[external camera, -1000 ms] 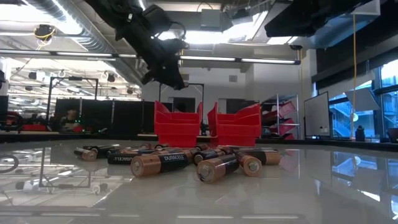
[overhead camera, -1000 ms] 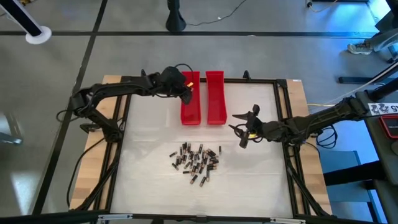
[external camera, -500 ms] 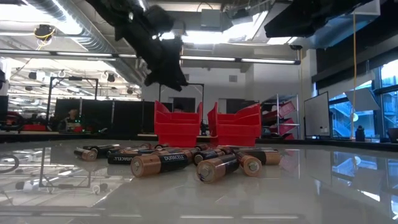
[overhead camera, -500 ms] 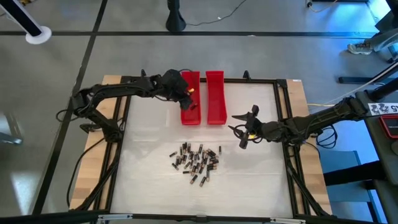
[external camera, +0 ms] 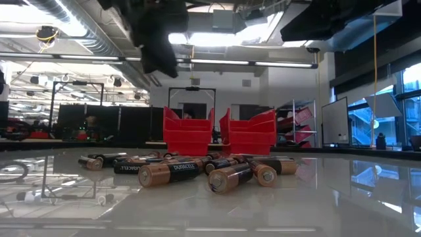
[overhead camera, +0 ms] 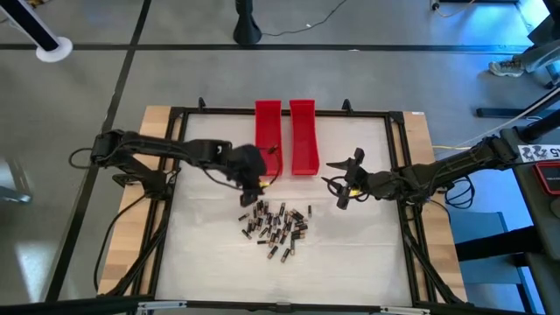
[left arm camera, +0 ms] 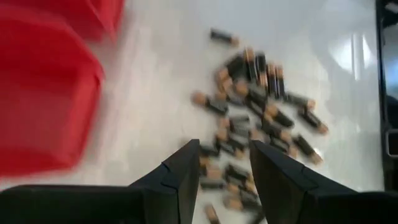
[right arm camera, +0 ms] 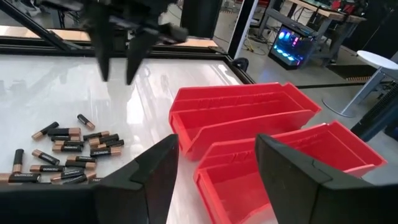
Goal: Sort batteries
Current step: Put the large black battery into the left red bin
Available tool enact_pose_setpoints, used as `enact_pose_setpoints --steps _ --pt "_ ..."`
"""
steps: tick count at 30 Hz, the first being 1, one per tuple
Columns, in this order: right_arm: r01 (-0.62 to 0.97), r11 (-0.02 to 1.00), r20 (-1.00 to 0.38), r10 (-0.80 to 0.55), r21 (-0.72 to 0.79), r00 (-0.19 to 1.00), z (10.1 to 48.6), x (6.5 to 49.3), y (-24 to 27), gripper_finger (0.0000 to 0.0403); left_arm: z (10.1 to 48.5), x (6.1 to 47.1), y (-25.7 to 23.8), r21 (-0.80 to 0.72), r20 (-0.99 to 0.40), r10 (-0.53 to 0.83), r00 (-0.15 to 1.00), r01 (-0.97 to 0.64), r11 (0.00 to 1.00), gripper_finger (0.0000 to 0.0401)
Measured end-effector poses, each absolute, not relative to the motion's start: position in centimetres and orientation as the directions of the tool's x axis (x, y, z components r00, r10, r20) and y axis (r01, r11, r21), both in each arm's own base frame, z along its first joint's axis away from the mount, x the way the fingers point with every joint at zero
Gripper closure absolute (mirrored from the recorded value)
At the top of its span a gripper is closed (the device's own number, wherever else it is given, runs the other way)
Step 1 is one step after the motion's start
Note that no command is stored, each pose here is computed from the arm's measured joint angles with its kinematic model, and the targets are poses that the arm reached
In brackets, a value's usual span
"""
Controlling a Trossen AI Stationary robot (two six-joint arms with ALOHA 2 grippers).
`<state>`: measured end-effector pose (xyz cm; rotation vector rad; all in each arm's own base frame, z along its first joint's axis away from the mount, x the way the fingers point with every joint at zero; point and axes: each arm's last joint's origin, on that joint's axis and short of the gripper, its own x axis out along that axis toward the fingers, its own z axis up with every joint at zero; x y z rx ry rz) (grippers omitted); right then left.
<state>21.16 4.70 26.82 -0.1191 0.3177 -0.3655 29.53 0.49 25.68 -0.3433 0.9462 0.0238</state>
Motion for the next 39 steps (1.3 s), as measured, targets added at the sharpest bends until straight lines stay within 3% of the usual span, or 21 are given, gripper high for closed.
enact_pose_setpoints --steps 6,12,15,21,24,27,32,39 --pt "0.341 0.930 -0.269 -0.367 -0.140 0.890 27.0 21.2 4.7 0.0189 25.0 28.4 -2.4 -0.253 -0.866 -0.177 0.467 -0.106 0.962 0.0270" --pt "0.348 0.930 -0.269 -0.367 -0.117 0.890 27.0 21.2 4.7 0.0189 25.1 28.8 -3.0 -0.200 -0.850 0.011 0.526 -0.341 0.918 0.0270" --pt "0.339 0.934 -0.272 -0.357 -0.113 0.894 27.0 21.2 4.7 0.0189 25.2 29.2 -2.9 -0.192 -0.828 0.052 0.558 -0.369 0.909 0.0270" --pt "0.228 0.970 -0.296 -0.241 -0.078 0.924 26.9 21.3 5.1 0.0189 24.9 29.6 -3.7 -0.072 -0.825 0.020 0.565 -0.140 0.988 0.0270" --pt "0.189 0.980 -0.303 -0.200 -0.065 0.932 26.9 21.3 5.2 0.0189 24.2 29.2 -4.5 -0.010 -0.864 -0.001 0.503 -0.015 1.000 0.0270" --pt "0.181 0.981 -0.305 -0.192 -0.063 0.933 26.9 21.3 5.2 0.0189 23.8 29.2 -5.0 -0.063 -0.876 -0.010 0.482 -0.093 0.994 0.0270" --pt "0.185 0.980 -0.304 -0.197 -0.068 0.932 26.9 21.3 5.2 0.0189 23.5 29.5 -5.0 -0.215 -0.877 -0.006 0.481 -0.380 0.900 0.0270" --pt "0.188 0.978 -0.298 -0.207 -0.091 0.932 26.9 21.4 5.2 0.0189 23.5 29.5 -5.1 -0.227 -0.877 -0.007 0.480 -0.402 0.887 0.0270"
